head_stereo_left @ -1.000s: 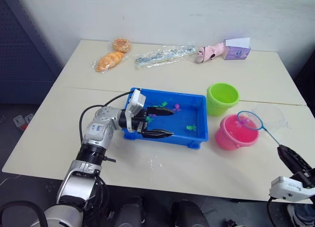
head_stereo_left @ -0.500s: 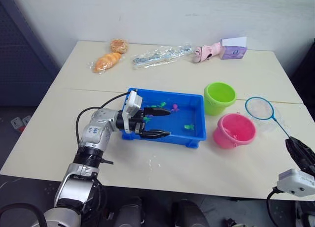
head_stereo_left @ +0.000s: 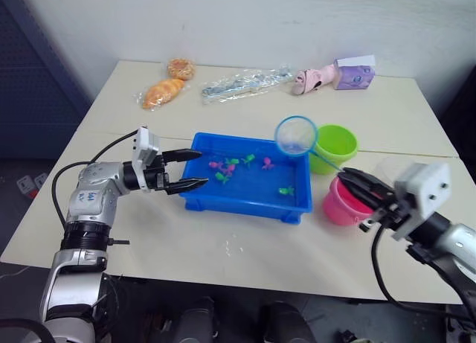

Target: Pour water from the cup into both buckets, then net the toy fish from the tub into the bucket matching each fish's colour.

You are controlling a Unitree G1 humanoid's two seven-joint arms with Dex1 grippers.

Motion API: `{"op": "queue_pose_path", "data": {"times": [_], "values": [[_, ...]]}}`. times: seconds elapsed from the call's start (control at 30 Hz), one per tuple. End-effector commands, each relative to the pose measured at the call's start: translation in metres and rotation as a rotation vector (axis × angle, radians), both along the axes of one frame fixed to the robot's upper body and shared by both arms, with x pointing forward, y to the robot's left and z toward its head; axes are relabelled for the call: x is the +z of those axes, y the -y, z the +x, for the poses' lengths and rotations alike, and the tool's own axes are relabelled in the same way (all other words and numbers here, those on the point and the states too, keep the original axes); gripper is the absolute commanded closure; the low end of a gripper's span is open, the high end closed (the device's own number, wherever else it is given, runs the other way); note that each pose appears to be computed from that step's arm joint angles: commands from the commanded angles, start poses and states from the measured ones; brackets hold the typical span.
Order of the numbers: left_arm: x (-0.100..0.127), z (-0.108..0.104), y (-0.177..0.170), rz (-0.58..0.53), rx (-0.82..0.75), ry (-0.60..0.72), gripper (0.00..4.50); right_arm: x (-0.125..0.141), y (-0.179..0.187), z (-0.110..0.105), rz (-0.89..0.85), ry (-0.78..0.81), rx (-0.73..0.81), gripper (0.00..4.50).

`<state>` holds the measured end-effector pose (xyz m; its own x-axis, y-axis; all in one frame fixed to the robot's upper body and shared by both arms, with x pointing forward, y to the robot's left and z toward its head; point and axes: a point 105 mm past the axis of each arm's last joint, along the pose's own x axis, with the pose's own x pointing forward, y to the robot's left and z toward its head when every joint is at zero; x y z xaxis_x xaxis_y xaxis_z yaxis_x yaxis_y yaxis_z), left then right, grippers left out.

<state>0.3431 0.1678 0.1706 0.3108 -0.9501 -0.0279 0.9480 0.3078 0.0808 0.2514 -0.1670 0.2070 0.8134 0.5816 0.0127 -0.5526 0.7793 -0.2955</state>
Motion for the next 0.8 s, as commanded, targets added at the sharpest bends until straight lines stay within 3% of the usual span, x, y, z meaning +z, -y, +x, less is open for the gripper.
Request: {"op": "queue_pose_path", "data": {"times": [0.03,0.2,0.3,0.47,0.67,0.8], "values": [[0.007,-0.006,-0.016,0.014,0.051,0.037,0.06,-0.025,-0.016,0.019,-0.072,-0.197,0.000,4.50],[0.008,-0.010,-0.014,0.012,0.057,0.048,0.06,-0.029,-0.025,0.035,-0.027,-0.357,0.004,4.50],[0.008,-0.012,-0.009,0.003,0.053,0.058,0.06,-0.041,-0.032,0.035,0.039,-0.543,0.038,4.50],[0.008,-0.013,-0.005,-0.003,0.050,0.065,0.06,-0.046,-0.039,0.032,0.098,-0.703,0.072,4.50],[0.010,-0.012,0.002,-0.006,0.032,0.076,0.06,-0.065,-0.026,0.046,0.093,-0.810,-0.085,4.50],[0.010,-0.012,0.005,-0.005,0.021,0.078,0.06,-0.061,-0.023,0.055,0.126,-0.787,-0.142,4.50]]}}
